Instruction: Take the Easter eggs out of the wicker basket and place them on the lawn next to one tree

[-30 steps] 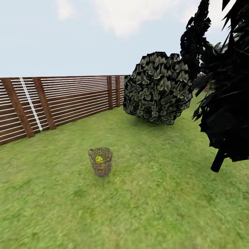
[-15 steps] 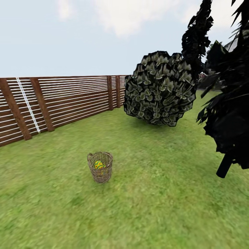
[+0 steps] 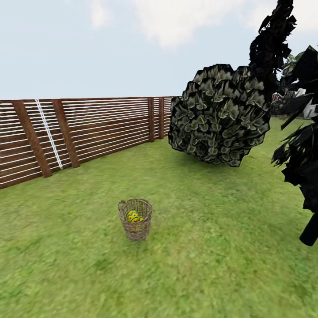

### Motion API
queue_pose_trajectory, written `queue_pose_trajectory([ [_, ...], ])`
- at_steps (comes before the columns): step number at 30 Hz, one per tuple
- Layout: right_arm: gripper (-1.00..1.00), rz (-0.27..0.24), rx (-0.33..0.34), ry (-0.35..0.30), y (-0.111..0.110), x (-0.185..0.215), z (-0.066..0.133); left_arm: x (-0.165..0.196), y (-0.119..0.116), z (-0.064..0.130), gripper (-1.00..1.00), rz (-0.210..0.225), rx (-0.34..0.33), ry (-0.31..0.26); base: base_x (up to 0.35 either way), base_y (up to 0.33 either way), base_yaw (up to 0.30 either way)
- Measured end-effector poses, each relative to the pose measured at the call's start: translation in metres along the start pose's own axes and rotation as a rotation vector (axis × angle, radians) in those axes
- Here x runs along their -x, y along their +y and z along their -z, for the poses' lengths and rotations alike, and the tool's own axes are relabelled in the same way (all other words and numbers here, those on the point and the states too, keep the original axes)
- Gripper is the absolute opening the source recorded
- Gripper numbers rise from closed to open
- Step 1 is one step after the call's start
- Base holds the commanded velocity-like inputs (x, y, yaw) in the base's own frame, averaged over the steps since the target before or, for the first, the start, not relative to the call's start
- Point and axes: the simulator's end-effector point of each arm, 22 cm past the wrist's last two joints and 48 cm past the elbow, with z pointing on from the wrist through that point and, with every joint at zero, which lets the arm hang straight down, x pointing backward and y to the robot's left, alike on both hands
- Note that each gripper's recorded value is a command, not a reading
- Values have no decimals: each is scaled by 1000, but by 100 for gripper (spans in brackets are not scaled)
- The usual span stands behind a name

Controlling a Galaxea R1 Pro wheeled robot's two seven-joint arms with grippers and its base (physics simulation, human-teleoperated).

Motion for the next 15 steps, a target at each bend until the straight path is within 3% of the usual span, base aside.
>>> queue_pose_trajectory([
  [7,100,0,0,-4,0,2,0,2,0,0,100,-1,0,-4,303,0,169],
  [15,100,0,0,-6,0,2,0,2,0,0,100,0,0,-6,303,44,40],
])
